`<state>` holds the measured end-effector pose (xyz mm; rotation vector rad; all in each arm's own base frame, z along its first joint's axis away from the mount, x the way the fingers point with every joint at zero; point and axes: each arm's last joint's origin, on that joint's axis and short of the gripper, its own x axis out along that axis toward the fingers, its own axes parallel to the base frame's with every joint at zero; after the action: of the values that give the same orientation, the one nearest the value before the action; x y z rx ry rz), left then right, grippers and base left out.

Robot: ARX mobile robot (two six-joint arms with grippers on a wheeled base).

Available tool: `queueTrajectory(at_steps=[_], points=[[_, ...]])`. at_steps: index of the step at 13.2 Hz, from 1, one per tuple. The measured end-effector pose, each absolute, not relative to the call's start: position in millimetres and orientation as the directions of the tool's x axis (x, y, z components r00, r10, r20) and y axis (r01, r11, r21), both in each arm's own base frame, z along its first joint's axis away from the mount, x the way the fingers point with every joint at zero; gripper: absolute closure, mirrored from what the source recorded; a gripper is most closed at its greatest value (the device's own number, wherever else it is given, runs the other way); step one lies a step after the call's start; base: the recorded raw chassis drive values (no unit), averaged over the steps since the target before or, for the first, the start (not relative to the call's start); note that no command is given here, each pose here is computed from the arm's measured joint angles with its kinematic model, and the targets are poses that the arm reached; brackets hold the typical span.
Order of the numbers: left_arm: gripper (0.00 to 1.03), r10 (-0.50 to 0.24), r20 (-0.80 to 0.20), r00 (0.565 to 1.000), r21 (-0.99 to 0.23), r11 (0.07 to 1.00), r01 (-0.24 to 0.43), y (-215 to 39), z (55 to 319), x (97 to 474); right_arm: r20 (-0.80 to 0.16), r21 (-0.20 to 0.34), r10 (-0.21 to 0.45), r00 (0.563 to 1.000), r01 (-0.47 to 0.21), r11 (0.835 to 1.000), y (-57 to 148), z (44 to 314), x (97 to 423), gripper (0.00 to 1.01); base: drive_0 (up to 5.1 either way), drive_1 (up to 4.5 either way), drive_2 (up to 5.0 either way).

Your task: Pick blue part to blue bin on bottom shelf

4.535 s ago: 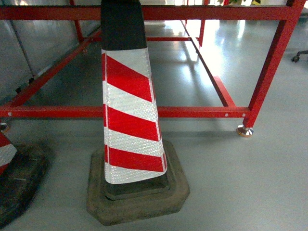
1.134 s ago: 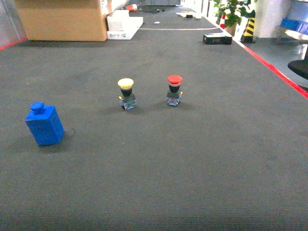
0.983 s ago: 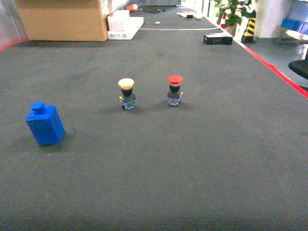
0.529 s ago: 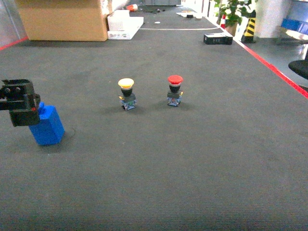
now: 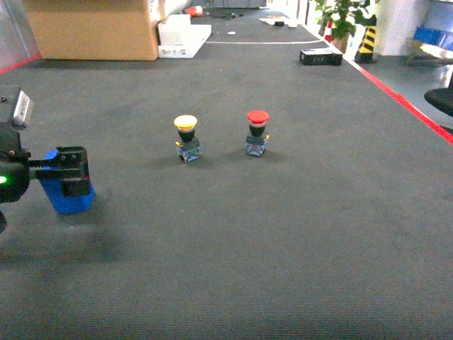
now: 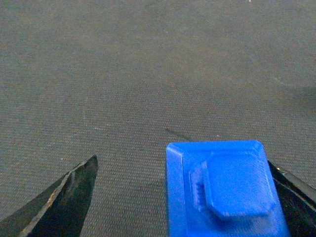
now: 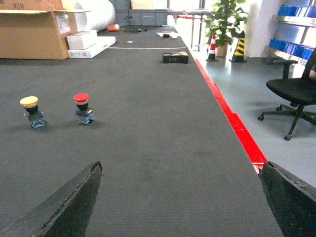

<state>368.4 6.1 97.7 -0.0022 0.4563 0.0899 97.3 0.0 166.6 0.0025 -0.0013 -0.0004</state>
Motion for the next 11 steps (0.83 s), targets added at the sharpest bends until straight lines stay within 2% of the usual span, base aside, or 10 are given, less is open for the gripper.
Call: queueTrajectory(at_steps=[5,10,11], points=[[0.05,0.077,-0.471,0.879,0.013,0.997,-0.081,8.1,78.4,397.9,0.002,0.002,0.000,1.000,0.000,1.000,0.0,166.6,97.3,0.03,0.0,0.00,0.0],[0.55,0.074,-0.481,0.874,0.009,0.997,-0.079,7.6,77.9,400.9,0.001,0.002,0.000,1.000,0.000,1.000,0.0,166.6,97.3,0.03,0.0,0.00,0.0],[0.59,0.072,-0.483,0.873,0.007,0.997,-0.078,7.6,77.7,400.8,0.002,0.002,0.000,1.000,0.000,1.000,0.0,166.6,97.3,0.03,0.0,0.00,0.0]])
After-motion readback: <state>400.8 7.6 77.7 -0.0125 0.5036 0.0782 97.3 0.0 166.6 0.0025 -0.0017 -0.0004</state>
